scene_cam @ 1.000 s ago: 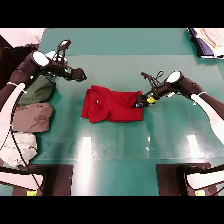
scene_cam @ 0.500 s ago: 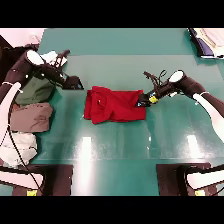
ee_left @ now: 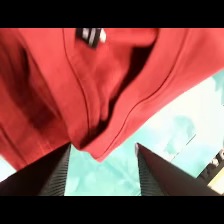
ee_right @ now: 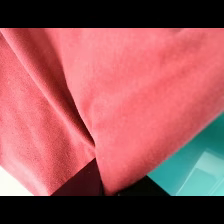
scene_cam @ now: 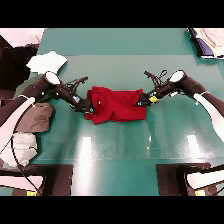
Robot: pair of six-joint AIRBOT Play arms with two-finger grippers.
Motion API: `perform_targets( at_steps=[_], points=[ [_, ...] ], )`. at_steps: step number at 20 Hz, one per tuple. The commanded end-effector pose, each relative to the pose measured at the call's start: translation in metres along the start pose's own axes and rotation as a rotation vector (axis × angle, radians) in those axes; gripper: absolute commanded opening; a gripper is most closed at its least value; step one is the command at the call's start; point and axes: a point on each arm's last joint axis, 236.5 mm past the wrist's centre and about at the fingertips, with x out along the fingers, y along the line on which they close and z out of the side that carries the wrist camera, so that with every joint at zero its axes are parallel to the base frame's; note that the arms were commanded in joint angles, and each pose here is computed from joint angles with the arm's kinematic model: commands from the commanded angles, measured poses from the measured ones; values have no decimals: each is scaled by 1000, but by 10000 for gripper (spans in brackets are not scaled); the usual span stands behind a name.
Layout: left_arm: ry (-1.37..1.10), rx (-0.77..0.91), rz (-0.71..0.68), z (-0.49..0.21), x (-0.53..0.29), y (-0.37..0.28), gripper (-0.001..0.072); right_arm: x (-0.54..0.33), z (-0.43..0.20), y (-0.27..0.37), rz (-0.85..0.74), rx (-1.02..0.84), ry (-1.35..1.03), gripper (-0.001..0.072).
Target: Fold the shirts.
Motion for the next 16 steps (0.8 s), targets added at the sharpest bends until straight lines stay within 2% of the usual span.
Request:
perform_targets(
  at_steps=[1,3,4,5,6,7,13,15,16],
  points=[
    [62,7,23,-21,21,-4,490,0,-1,0,1,0,3,17],
    [49,11,29,-17,22,-3,488,0,-1,0,2,0,4,17],
    [40,12,39,-15,21,-1,438,0,-2,1,3,0,6,17],
    [37,18,52,-14,21,2,239,0,-2,1,3,0,6,17],
    [36,22,64,-14,21,5,110,0,-2,1,3,0,6,17],
    [40,33,85,-14,19,9,24,0,-3,1,4,0,11,17],
    [-115,98,361,6,-58,44,24,0,-6,2,7,0,23,17],
    [-128,80,380,3,-72,52,24,0,-5,2,8,0,22,17],
    [-113,77,380,0,-72,52,119,0,-5,2,7,0,21,17]
  ],
)
